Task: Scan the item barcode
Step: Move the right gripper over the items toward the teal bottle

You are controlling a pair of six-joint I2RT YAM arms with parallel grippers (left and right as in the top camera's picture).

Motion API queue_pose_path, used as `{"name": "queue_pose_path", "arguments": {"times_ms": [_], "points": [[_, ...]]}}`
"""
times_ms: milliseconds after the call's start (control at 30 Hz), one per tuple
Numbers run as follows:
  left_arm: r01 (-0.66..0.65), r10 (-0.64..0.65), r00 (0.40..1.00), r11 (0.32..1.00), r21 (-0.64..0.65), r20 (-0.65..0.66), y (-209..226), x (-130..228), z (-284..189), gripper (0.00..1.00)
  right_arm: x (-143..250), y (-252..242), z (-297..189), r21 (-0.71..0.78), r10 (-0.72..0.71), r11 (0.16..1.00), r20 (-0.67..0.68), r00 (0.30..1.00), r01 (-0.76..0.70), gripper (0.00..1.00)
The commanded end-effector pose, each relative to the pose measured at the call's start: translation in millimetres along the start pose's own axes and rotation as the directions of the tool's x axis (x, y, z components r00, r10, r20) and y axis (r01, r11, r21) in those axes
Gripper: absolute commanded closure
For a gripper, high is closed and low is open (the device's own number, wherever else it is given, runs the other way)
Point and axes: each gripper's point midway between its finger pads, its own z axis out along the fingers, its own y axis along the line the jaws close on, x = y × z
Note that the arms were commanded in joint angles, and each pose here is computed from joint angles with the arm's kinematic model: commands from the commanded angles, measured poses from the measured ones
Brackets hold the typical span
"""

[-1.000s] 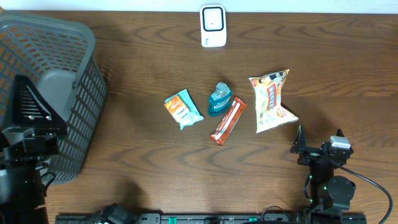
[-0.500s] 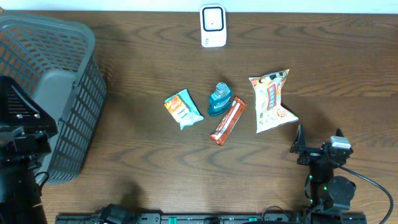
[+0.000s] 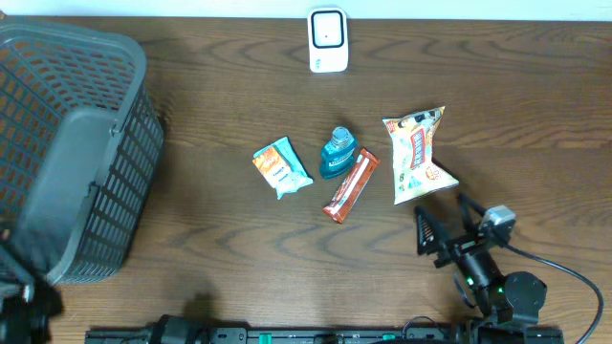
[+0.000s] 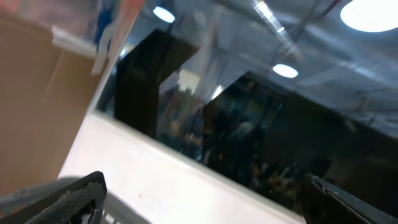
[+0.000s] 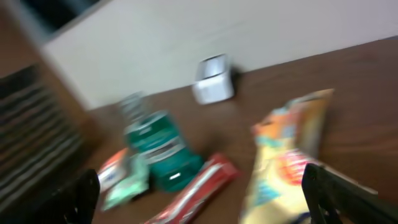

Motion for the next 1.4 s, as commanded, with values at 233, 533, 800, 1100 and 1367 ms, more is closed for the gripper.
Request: {"name": "queue_pose_path", "arguments": {"times_ms": [233, 533, 800, 1100, 1367], "points": [[-0.092, 0.038, 0.985, 0.939, 0.330, 0.166, -48, -34, -113, 0.02, 19, 66, -14, -0.361, 0.059, 0.925, -0.166, 0.984, -0.116, 0.01], [-0.172, 0.026, 0.930, 0.912, 0.371, 0.367, -44, -58, -221, 0.02, -42, 113, -36, -0.539, 0.092, 0.839, 0.005, 0.996, -0.075, 0.01], [-0.192, 0.034, 0.922, 0.906, 0.378, 0.385, -49, -59, -239, 0.02, -39, 78, -15, -0.375, 0.322, 0.870, -0.062, 0.945, -0.321, 0.01], [-0.191, 0.035, 0.923, 0.906, 0.377, 0.383, -49, -59, -238, 0.02, -78, 56, 10, -0.138, 0.377, 0.912, -0.094, 0.921, -0.387, 0.01], [-0.190, 0.038, 0.926, 0.907, 0.376, 0.377, -48, -57, -238, 0.02, -111, 32, 33, 0.253, 0.455, 0.875, -0.140, 0.880, -0.412, 0.01]]}}
